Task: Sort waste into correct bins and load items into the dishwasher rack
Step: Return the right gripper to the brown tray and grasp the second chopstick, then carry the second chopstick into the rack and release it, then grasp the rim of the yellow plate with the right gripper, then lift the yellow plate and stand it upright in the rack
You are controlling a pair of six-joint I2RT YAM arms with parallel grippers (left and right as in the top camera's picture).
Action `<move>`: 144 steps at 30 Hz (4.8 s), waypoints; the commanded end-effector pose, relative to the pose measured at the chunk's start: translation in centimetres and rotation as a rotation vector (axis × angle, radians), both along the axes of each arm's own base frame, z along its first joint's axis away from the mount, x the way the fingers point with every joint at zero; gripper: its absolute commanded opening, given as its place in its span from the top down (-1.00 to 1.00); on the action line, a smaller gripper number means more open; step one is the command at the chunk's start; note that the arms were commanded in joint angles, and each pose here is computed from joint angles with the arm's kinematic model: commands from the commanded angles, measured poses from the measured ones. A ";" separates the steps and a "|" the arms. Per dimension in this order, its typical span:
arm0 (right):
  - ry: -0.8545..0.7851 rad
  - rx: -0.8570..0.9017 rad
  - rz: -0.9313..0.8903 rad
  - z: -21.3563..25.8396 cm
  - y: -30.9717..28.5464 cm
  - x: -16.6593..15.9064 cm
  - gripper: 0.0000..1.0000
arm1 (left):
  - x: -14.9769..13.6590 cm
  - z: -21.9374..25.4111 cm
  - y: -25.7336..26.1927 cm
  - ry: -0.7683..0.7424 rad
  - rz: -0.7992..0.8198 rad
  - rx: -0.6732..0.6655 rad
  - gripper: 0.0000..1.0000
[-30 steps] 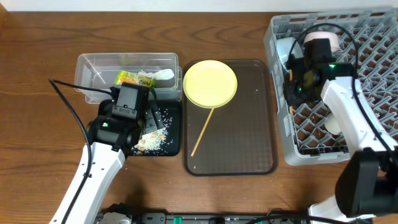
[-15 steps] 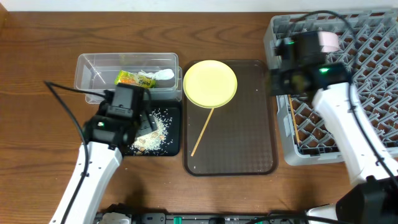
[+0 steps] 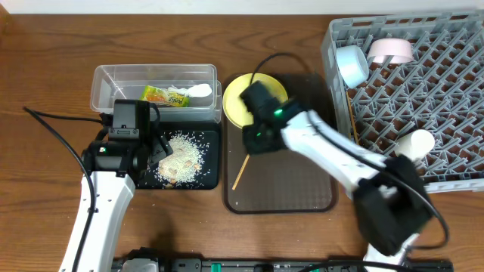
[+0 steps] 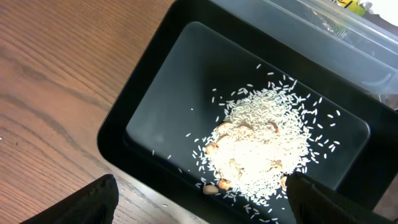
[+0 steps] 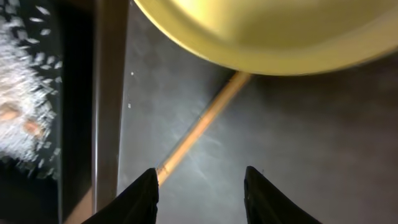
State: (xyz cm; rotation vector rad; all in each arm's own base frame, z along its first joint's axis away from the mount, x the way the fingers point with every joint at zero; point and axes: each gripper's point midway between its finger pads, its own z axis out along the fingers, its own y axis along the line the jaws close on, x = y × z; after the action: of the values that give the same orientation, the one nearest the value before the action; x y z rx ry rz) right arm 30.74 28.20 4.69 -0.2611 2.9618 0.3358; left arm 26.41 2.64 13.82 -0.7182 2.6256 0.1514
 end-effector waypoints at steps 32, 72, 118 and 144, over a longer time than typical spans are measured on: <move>0.136 -0.353 -0.255 -4.1 -12.2 1.0 0.98 | -0.3 -0.2 0.5 0.018 0.007 0.021 -0.76; 0.032 -0.168 0.010 5.3 -25.3 3.1 0.90 | -0.5 -0.3 0.5 0.024 0.007 0.021 -0.76; -0.156 -0.174 -0.318 -4.2 -14.9 11.8 0.63 | -0.5 -0.3 0.5 0.024 0.008 0.021 -0.76; -0.632 -0.391 -0.279 18.2 -27.3 11.3 0.96 | -0.5 -0.3 0.5 0.024 0.008 0.021 -0.76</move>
State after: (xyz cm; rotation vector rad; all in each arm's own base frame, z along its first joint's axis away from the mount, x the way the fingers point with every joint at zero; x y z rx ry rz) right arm 42.42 5.11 19.71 0.0622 2.4410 -0.1047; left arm 26.09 2.67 13.70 -0.7200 2.6391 0.1581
